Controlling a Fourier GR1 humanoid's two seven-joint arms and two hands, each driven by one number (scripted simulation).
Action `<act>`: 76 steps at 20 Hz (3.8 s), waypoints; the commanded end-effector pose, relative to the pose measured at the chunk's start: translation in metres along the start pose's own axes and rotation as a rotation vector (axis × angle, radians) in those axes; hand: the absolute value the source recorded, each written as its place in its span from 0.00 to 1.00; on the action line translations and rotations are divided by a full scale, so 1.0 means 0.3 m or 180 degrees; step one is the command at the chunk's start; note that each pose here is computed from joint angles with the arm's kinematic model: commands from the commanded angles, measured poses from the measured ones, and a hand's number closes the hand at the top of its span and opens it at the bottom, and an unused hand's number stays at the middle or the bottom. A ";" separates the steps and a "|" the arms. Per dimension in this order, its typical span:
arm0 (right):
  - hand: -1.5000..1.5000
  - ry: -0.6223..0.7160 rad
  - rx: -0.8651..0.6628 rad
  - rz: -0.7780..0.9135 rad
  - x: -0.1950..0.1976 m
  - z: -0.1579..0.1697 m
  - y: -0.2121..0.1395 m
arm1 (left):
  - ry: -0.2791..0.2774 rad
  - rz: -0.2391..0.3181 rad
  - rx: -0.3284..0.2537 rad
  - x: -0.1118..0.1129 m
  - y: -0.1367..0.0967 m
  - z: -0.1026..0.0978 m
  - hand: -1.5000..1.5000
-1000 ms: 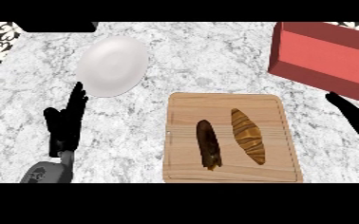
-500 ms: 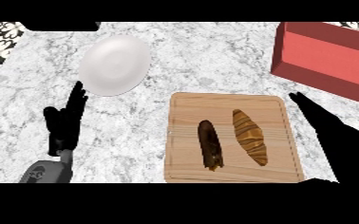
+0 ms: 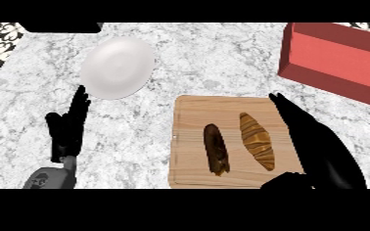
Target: Pick the croissant from the cutting board and place it in the cardboard box
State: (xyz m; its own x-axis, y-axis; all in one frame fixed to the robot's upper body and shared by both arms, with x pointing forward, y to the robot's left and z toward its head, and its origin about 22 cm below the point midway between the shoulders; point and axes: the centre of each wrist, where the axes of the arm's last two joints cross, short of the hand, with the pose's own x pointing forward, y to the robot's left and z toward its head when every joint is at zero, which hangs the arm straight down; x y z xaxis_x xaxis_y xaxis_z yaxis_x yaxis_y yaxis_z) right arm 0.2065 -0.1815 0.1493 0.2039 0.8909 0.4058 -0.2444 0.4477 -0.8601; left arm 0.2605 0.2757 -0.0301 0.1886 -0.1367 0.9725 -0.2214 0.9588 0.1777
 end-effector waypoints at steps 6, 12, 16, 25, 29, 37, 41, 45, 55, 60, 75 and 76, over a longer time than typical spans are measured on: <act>0.00 0.0515 0.0058 0.0273 0.090 -0.038 -0.012 | -0.0004 -0.0033 -0.0028 -0.009 0.008 -0.019 0.50; 0.00 0.0657 0.0125 0.0285 0.082 -0.069 0.075 | -0.0014 -0.0034 0.0009 0.034 -0.022 -0.019 0.50; 0.00 0.0703 0.0162 0.0246 0.071 -0.100 0.111 | 0.0074 -0.0006 -0.0003 0.009 -0.020 -0.001 0.50; 0.00 0.0842 0.0181 0.0460 0.081 -0.123 0.165 | 0.0031 0.0007 0.0037 -0.013 0.034 -0.003 0.50; 0.00 0.0877 0.0283 0.0481 0.094 -0.190 0.143 | 0.0002 -0.0037 0.0047 0.017 -0.001 -0.008 0.50; 0.00 0.0877 0.0295 0.0478 0.040 -0.240 0.177 | 0.0012 0.0037 0.0026 0.041 0.014 0.003 0.50; 0.00 0.0886 0.0276 0.0467 0.023 -0.216 0.208 | -0.0010 0.0000 0.0019 0.009 -0.004 0.017 0.50; 0.00 0.0888 0.0321 0.0499 0.008 -0.233 0.239 | 0.0014 -0.0037 -0.0044 -0.002 0.014 -0.051 0.50; 1.00 0.0851 0.0308 0.0382 -0.065 -0.261 0.344 | -0.0026 -0.0032 0.0073 0.040 -0.001 -0.009 0.50; 1.00 0.0410 -0.0014 0.0626 -0.067 -0.352 0.257 | 0.0005 -0.0008 -0.0035 -0.022 0.011 -0.006 0.50; 1.00 -0.0815 0.0262 0.1173 -0.313 -0.134 0.071 | 0.0038 0.0023 -0.0008 -0.002 0.010 0.032 0.50; 1.00 -0.0906 0.0234 0.1030 -0.383 -0.154 0.087 | 0.0051 0.0021 0.0003 0.012 -0.019 -0.009 0.50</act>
State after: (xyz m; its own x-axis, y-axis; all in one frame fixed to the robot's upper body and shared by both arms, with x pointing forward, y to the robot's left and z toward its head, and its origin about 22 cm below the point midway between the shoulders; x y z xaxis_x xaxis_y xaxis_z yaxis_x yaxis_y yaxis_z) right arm 0.2266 -0.2523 0.0548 -0.0926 0.9794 0.1794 -0.3547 0.1359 -0.9250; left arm 0.2560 0.2782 -0.0260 0.1974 -0.1337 0.9712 -0.2246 0.9581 0.1775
